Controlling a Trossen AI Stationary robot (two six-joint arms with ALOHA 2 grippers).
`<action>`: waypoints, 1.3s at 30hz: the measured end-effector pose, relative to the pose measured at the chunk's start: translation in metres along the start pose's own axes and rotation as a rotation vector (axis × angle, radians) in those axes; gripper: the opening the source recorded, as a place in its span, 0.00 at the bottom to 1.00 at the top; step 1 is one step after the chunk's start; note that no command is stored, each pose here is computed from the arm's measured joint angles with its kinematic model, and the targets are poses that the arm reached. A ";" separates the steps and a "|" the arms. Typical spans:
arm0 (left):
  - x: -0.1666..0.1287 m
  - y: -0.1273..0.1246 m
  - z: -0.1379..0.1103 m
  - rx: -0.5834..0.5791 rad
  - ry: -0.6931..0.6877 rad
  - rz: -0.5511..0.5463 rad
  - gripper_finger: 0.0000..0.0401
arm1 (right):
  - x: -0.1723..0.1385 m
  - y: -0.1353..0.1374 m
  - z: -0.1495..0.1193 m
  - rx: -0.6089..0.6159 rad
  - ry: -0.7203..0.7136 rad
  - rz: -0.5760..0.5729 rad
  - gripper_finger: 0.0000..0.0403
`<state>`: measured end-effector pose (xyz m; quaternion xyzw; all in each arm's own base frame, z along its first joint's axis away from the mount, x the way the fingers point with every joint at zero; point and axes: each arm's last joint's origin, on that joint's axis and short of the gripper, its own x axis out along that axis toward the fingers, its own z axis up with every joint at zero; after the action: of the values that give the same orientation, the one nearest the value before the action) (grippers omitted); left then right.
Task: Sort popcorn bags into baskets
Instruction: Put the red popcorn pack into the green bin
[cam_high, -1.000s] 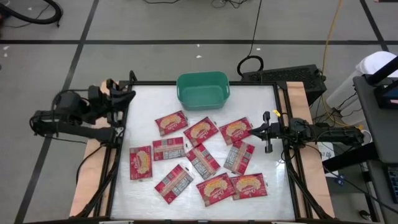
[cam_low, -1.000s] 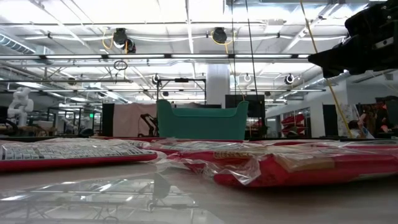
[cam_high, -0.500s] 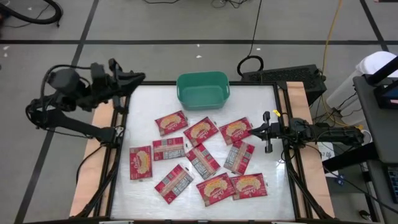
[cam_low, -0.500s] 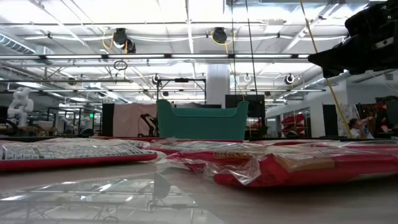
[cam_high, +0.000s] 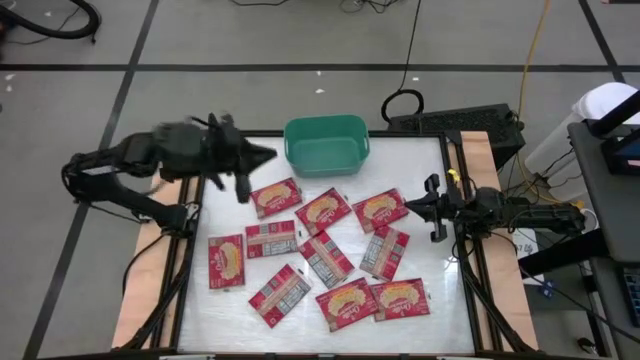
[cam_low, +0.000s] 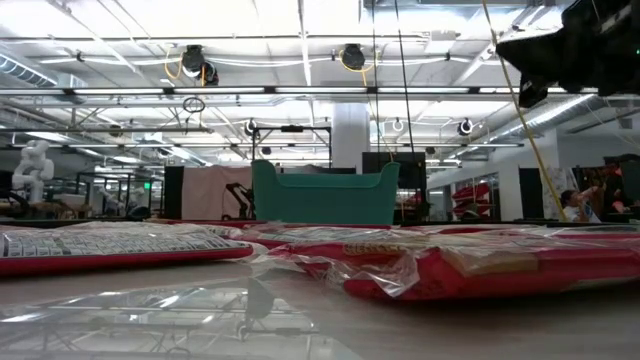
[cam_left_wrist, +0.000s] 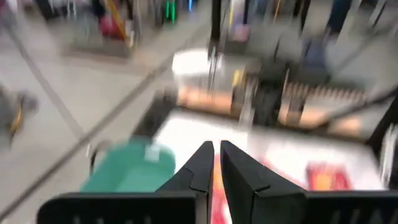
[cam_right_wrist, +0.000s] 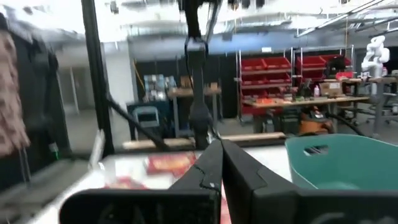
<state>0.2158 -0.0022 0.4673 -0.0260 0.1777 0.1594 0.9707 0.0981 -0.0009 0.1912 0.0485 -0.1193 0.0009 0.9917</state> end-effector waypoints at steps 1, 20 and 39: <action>0.005 -0.001 -0.006 -0.004 0.065 0.010 0.08 | 0.000 0.000 0.003 0.028 -0.029 0.001 0.00; 0.089 -0.024 -0.078 0.021 0.645 0.024 0.08 | 0.028 0.002 0.072 0.579 0.004 -0.194 0.00; 0.124 -0.047 -0.162 0.055 0.706 -0.171 0.34 | 0.138 0.013 0.164 0.580 0.453 -0.332 0.00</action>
<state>0.2867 -0.0270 0.2719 -0.0682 0.5031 0.0541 0.8599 0.1934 -0.0048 0.3842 0.3434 0.1170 -0.1151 0.9247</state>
